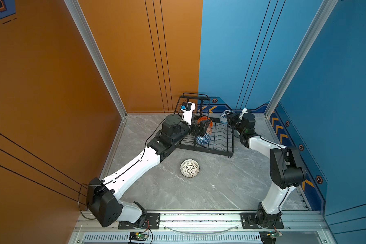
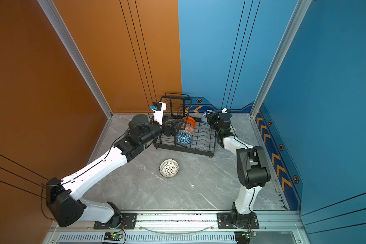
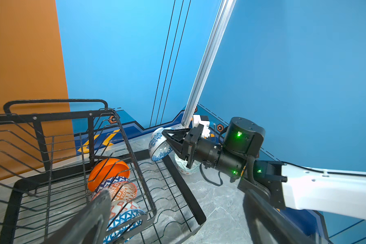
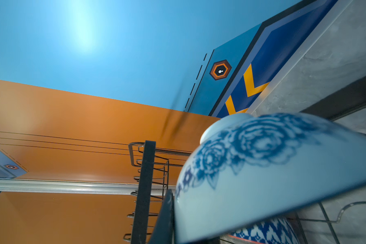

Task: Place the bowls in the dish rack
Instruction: 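Lower the floral bowl with the right gripper into a rack slot beside the orange bowl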

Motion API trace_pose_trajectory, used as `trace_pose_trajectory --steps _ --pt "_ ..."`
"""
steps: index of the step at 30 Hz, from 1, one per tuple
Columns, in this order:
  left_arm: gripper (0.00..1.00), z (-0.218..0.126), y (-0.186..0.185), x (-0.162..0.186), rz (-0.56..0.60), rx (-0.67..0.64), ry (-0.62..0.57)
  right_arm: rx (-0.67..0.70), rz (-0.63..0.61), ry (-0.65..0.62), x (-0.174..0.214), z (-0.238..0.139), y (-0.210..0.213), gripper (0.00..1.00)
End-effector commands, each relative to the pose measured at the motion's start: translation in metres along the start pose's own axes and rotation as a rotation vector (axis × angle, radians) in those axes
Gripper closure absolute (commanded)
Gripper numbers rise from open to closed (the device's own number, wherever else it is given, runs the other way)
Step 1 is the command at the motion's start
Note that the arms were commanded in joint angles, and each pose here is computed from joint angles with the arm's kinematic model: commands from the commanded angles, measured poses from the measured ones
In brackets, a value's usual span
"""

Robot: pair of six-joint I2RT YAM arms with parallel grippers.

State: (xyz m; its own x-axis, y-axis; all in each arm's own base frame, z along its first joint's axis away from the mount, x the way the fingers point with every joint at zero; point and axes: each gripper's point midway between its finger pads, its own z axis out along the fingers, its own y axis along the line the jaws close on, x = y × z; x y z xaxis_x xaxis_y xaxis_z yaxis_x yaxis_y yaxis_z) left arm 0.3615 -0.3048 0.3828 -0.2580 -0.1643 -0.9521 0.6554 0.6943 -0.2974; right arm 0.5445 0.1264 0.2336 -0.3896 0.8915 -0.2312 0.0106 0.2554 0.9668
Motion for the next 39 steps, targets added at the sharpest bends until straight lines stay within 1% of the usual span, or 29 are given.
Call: trace_pose_trajectory --steps 1,11,18,25,32,36,38,39 --pt "0.02 0.006 -0.011 -0.001 -0.019 0.045 0.009 -0.104 -0.018 -0.023 -0.001 0.004 0.021 1.0" --pt "0.02 0.018 -0.012 0.003 -0.024 0.061 0.027 -0.049 -0.038 -0.02 0.004 0.019 -0.012 1.0" --pt "0.02 0.023 -0.011 0.006 -0.023 0.058 0.033 -0.039 -0.021 -0.04 0.007 0.029 -0.031 1.0" --pt "0.02 0.025 -0.007 0.008 -0.019 0.053 0.039 -0.047 -0.045 -0.047 0.013 0.036 -0.035 1.0" --pt "0.02 0.025 -0.003 0.008 -0.02 0.047 0.039 -0.043 -0.106 -0.055 0.014 0.038 -0.037 1.0" --pt "0.02 0.024 -0.002 0.008 -0.019 0.044 0.038 -0.04 -0.11 -0.051 0.013 0.043 -0.04 1.0" --pt "0.02 0.025 -0.001 0.008 -0.019 0.042 0.038 -0.056 -0.113 -0.053 0.011 0.045 -0.034 1.0" --pt "0.02 0.025 0.0 0.007 -0.019 0.042 0.037 -0.036 -0.111 -0.046 0.014 0.049 -0.046 1.0"
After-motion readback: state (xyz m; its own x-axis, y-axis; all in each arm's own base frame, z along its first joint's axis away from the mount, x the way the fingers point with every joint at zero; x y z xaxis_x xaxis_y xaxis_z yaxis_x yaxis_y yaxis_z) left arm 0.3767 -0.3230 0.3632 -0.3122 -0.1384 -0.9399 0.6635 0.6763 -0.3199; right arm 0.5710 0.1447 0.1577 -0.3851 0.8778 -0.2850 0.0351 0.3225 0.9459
